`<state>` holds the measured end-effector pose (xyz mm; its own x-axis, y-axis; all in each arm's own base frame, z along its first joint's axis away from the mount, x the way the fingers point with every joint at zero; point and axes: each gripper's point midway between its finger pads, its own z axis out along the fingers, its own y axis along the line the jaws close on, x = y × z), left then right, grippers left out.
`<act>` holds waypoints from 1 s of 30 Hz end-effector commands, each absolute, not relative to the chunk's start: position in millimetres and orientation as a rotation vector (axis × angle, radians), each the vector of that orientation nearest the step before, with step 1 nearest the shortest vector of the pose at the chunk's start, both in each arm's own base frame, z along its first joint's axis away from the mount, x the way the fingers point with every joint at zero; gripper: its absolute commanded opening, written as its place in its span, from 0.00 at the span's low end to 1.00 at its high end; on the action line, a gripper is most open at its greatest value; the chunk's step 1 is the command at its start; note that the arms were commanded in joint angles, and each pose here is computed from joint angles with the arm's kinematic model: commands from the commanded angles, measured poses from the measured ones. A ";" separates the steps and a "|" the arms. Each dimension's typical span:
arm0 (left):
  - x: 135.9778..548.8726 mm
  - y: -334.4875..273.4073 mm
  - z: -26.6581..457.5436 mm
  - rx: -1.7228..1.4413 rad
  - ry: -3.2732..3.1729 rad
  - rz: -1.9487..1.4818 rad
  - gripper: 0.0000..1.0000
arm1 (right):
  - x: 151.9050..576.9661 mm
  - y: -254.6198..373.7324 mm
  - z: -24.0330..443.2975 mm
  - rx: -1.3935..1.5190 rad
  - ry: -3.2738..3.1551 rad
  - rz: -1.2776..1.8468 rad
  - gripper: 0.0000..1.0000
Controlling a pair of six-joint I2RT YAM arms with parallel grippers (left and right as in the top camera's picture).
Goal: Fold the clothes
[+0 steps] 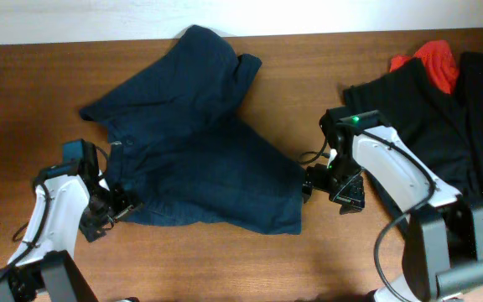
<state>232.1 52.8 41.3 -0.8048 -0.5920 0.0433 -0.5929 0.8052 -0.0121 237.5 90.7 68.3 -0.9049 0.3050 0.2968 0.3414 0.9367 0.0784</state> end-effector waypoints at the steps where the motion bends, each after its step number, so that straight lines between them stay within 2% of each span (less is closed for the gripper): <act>1: 224.6 70.3 36.1 1.247 -2.879 -0.121 0.92 | 231.3 90.4 81.5 -0.669 -2.778 -0.191 0.86; 7: 222.5 69.8 -3.5 1.302 -2.937 -0.103 0.89 | 229.7 133.3 90.8 -0.791 -2.618 -0.506 0.86; 8: 226.4 71.0 -7.9 1.316 -2.964 -0.098 0.81 | 227.7 137.3 89.9 -0.834 -2.595 -0.493 0.86; 10: 236.9 73.5 -7.8 1.338 -3.006 -0.085 0.74 | 228.2 142.8 89.2 -0.841 -2.598 -0.491 0.86; 12: 247.0 76.1 -6.2 1.358 -3.044 -0.074 0.44 | 230.5 147.8 86.3 -0.868 -2.610 -0.476 0.86; 17: 244.5 75.3 -6.6 1.352 -3.035 -0.076 0.11 | 216.5 141.0 61.1 -0.961 -2.582 -0.371 0.86; 19: 235.9 73.2 -8.0 1.335 -3.003 -0.086 0.05 | 206.3 143.9 45.6 -0.968 -2.548 -0.393 0.86; 21: 223.9 70.0 -9.4 1.311 -2.958 -0.098 0.01 | 192.1 156.7 35.4 -0.916 -2.518 -0.440 0.86; 24: 205.8 65.5 -10.2 1.276 -2.891 -0.116 0.01 | 180.8 170.3 22.8 -0.900 -2.529 -0.426 0.86; 27: 190.8 61.7 -9.9 1.246 -2.835 -0.130 0.01 | 193.7 169.4 2.4 -0.995 -2.655 -0.351 0.84; 28: 186.4 60.5 -9.6 1.238 -2.819 -0.133 0.01 | 198.8 163.2 -2.7 -1.033 -2.704 -0.300 0.81; 29: 183.5 59.8 -9.3 1.217 -2.814 -0.135 0.01 | 201.8 156.7 -5.0 -1.072 -2.730 -0.252 0.73; 30: 179.0 58.4 -8.8 1.183 -2.807 -0.136 0.01 | 206.7 148.8 -7.0 -1.095 -2.767 -0.209 0.58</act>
<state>198.8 60.8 -3.5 -0.6777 -0.7353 -0.0094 -0.7339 0.6756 0.0708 196.1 172.9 0.6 -0.7432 0.5743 0.3434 0.6460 0.7496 0.1444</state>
